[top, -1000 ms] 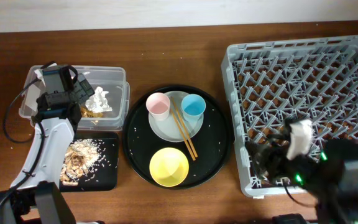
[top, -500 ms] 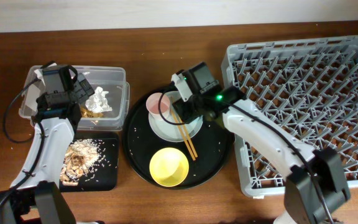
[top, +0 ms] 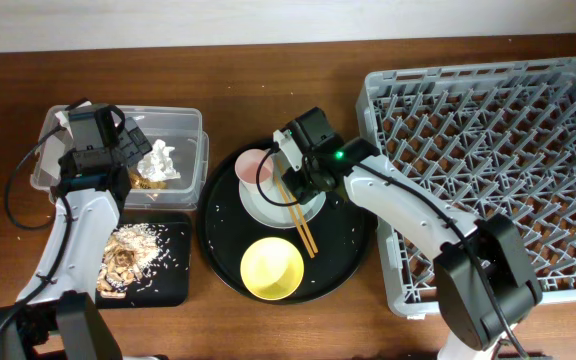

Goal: Sort waste into correct bins and load items into the dishwasher rack
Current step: 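Reach the right gripper to the blue cup and grasp it, then carry the blue cup to the dish rack and place it upside down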

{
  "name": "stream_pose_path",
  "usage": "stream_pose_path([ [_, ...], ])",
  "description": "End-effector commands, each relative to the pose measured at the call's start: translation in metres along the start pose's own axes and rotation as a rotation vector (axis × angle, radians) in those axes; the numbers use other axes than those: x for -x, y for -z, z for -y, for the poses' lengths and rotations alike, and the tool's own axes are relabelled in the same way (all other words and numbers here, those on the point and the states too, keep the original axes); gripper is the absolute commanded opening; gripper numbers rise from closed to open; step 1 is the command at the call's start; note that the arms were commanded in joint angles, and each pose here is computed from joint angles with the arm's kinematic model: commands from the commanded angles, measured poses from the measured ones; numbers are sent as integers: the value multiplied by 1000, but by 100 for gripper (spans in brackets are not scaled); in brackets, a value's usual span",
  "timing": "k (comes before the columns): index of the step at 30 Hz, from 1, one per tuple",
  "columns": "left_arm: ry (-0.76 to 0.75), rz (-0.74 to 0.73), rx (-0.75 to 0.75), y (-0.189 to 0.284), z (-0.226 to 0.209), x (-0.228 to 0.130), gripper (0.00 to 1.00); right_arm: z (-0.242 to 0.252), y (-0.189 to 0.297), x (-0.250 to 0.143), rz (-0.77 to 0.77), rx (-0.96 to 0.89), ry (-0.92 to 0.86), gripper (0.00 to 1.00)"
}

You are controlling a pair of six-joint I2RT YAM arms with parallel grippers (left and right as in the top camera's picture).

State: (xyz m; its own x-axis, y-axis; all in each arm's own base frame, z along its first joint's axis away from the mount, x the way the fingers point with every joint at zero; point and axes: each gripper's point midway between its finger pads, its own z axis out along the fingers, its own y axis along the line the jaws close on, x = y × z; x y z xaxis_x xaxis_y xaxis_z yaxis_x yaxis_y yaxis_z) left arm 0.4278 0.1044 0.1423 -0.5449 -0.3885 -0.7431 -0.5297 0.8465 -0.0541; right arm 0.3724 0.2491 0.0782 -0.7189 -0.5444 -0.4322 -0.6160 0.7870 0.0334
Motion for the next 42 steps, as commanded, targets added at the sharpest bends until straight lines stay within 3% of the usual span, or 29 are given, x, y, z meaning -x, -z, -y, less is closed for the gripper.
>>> stream_pose_path([
  [1,-2,3,-3,-1,0,2,100,0,-3,-3,-20,-6,-7,15],
  [2,-2,3,-3,-1,0,2,99,0,-3,-4,-24,-6,-7,13],
  [3,-2,3,-3,-1,0,2,99,0,-3,-4,-23,-6,-7,4],
  [7,-2,3,-3,-1,0,2,99,0,43,34,108,-15,0,4],
  [10,-2,3,-3,-1,0,2,100,0,106,60,261,29,-57,4],
  [13,-2,3,-3,-1,0,2,99,15,174,62,396,251,-160,4],
  [15,-2,3,-3,-1,0,2,99,42,217,56,502,503,-233,4],
  [18,-2,3,-3,-1,0,2,99,127,248,26,657,668,-356,4],
  [20,-2,3,-3,-1,0,2,99,159,245,11,714,726,-385,4],
  [24,-2,3,-3,-1,0,2,99,210,187,-5,772,883,-427,4],
  [28,-2,3,-3,-1,0,2,99,227,144,-15,758,893,-453,4],
  [33,-2,3,-3,-1,0,2,99,247,93,-35,595,684,-602,4],
  [38,-2,3,-3,-1,0,2,99,240,91,-47,532,715,-690,4],
  [42,-2,3,-3,-1,0,2,99,253,76,-90,387,587,-812,4],
])
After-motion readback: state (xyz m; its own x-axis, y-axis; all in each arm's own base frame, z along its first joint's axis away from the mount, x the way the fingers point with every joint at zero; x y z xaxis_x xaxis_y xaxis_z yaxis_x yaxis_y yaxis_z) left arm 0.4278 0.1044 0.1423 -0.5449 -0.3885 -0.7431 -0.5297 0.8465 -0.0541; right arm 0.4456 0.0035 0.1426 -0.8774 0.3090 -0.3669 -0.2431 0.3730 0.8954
